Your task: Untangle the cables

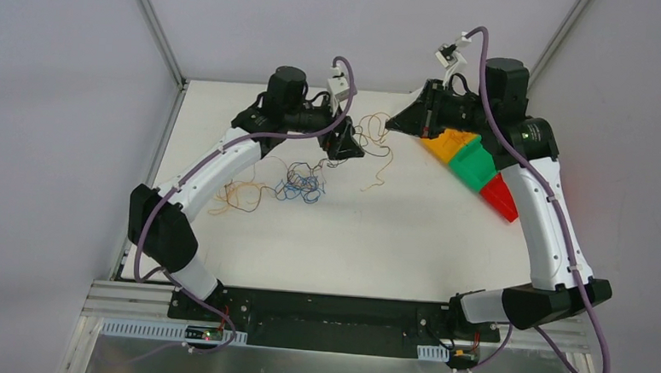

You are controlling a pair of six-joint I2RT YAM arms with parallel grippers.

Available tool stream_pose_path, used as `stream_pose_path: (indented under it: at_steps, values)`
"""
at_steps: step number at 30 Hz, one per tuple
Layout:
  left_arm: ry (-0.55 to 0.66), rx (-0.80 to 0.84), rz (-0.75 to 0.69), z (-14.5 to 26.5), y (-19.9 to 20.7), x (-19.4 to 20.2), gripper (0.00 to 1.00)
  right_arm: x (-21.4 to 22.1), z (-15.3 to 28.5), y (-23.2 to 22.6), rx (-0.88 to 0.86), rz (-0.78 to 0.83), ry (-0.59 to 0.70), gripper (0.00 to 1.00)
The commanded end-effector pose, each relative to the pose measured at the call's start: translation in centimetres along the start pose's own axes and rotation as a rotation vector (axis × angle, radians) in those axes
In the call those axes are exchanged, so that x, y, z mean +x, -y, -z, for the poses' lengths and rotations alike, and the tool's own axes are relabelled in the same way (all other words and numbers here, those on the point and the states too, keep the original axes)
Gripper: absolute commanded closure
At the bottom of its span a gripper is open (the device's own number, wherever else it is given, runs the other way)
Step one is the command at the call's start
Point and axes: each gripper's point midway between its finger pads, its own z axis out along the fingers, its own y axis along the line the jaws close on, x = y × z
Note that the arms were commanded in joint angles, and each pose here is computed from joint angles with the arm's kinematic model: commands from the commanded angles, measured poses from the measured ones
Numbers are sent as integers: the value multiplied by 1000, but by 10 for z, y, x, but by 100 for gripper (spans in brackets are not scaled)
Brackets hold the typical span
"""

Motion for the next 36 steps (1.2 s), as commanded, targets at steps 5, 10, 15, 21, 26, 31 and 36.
stream_pose_path:
  at_steps: [5,10,15,21,26,31,36]
  values:
    - [86,9,-69,-5,5,-22,80,-19,30,10,42,-63,82,100]
    - [83,-71,63,20,-9,-1,100,-48,66,64,173,-157,198,100]
    - [20,-159,197,47,-32,49,100,-72,103,106,274,-190,296,100]
    - [-153,-275,246,65,-51,118,100,-94,146,167,469,-187,400,100]
    - [-196,-304,292,66,-59,138,100,-90,170,230,681,-131,379,100]
    - [-204,-314,310,61,-68,137,100,-65,186,308,853,-83,284,100]
    - [-242,-305,324,57,-73,143,100,-46,190,371,937,-90,177,100]
